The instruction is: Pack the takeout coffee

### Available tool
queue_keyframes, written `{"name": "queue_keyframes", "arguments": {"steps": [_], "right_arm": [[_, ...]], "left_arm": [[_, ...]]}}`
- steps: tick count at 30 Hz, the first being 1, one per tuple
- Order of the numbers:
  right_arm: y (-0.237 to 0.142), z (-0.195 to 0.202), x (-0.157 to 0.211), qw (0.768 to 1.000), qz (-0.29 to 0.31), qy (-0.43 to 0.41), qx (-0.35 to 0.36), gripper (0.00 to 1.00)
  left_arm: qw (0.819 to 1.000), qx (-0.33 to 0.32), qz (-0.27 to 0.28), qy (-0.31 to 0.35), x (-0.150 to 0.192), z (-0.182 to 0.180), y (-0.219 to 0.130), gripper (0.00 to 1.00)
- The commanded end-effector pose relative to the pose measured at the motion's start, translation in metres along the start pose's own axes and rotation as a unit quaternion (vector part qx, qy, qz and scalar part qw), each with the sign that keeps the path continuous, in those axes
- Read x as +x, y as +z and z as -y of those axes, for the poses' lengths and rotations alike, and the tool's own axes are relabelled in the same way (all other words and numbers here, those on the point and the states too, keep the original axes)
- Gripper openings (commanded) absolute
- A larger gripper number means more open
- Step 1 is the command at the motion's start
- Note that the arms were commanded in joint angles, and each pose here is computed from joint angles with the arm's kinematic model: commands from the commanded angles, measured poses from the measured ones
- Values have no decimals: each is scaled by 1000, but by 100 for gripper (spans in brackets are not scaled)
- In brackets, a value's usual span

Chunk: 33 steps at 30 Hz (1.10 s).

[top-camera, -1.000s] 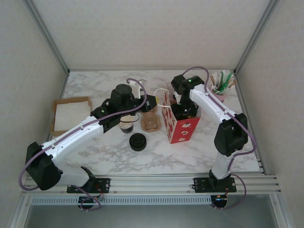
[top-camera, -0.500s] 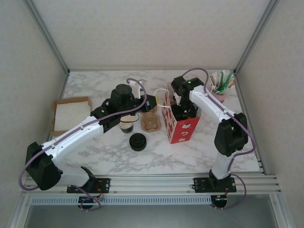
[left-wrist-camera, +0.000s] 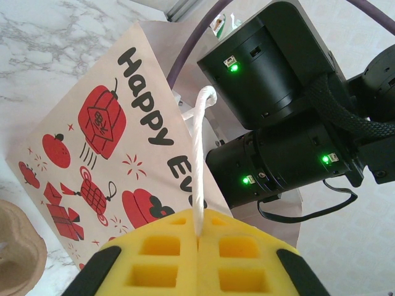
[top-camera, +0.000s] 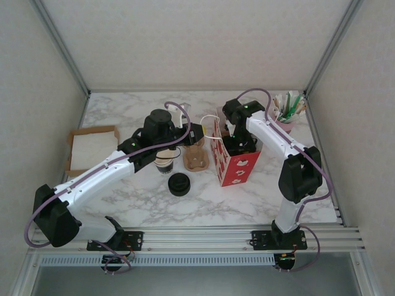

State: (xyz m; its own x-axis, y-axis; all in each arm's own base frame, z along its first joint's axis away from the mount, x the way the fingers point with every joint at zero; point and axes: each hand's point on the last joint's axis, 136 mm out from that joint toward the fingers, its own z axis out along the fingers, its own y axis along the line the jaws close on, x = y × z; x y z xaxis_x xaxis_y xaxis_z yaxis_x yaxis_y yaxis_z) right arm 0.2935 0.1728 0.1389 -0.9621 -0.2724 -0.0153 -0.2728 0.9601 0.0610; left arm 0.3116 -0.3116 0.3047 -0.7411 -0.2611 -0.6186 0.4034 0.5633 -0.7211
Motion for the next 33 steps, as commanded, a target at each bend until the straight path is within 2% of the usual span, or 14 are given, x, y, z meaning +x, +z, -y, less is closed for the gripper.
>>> {"name": "queue_keyframes", "arguments": {"steps": [1, 33], "right_arm": [[-14, 4, 6, 1000, 1, 8, 6, 76], [-34, 5, 6, 1000, 17, 8, 9, 89]], "left_arm": [[1000, 1, 5, -6, -2, -3, -1, 0], [1000, -1, 5, -6, -2, -5, 1, 0]]}}
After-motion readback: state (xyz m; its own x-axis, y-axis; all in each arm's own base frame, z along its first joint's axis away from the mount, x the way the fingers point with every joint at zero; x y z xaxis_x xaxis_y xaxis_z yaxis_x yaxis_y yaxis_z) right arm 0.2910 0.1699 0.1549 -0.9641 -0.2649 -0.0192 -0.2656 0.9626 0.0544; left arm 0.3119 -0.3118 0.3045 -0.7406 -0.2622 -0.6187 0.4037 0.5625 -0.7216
